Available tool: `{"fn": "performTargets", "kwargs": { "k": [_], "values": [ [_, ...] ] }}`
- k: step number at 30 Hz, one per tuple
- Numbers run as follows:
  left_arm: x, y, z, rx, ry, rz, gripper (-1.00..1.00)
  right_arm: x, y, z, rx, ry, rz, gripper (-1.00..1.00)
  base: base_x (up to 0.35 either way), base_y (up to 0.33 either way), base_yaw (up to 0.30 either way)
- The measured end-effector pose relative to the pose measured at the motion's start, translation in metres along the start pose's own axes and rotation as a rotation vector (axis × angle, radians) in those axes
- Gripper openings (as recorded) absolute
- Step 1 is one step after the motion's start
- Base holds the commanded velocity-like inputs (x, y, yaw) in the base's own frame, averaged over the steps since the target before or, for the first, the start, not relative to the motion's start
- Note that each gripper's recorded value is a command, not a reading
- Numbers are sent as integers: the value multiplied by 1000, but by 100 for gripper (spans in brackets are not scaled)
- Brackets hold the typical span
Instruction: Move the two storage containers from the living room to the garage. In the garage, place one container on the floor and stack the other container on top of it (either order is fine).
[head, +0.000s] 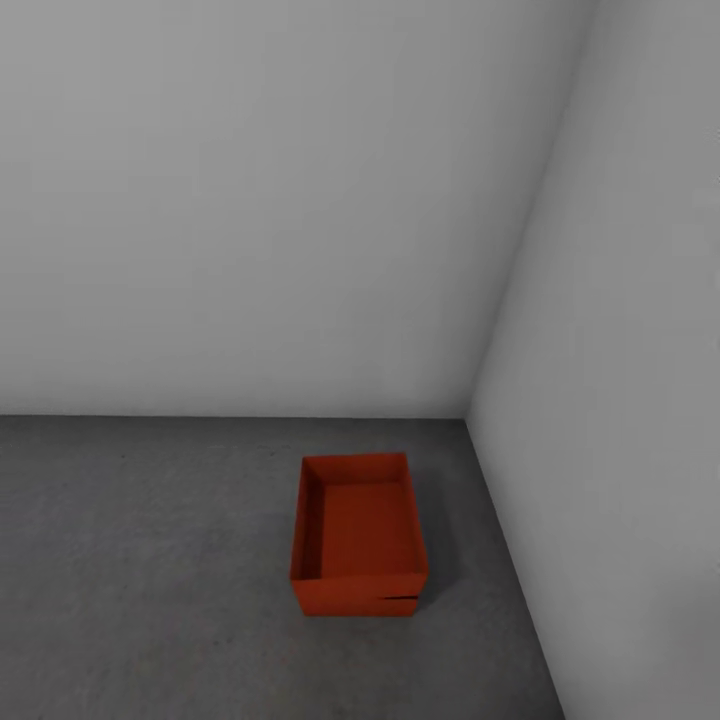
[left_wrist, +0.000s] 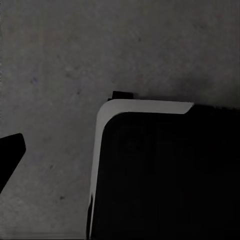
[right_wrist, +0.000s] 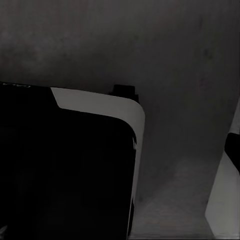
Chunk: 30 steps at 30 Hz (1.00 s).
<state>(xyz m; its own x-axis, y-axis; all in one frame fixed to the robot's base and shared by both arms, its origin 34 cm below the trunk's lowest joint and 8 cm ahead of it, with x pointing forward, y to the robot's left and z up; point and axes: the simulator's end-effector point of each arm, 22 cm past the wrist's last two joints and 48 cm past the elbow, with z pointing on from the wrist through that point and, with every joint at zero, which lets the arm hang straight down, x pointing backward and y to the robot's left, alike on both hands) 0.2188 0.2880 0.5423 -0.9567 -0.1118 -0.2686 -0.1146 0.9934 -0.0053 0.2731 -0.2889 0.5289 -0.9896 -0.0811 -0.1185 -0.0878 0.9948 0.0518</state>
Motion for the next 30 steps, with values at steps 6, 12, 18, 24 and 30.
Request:
{"fn": "performTargets", "kwargs": {
  "k": [6, 12, 18, 24, 30],
  "values": [
    [6, 1, -8, -2, 7, 0, 100, 5, 3, -6, -4, 8, -1, 100, 0, 0, 0],
    [7, 4, -9, -16, 12, -4, 100, 5, 4, -6, -5, 8, -1, 100, 0, 0, 0],
    [10, -8, -9, 0, 19, -10, 100, 5, 4, -6, -5, 8, -1, 100, 0, 0, 0],
    [16, -57, -10, 58, 28, -35, 100, 5, 4, -6, -6, 8, -1, 100, 0, 0, 0],
    [17, -71, -11, 74, 31, -43, 100, 5, 4, -6, -6, 8, -1, 100, 0, 0, 0]
  ]
}}
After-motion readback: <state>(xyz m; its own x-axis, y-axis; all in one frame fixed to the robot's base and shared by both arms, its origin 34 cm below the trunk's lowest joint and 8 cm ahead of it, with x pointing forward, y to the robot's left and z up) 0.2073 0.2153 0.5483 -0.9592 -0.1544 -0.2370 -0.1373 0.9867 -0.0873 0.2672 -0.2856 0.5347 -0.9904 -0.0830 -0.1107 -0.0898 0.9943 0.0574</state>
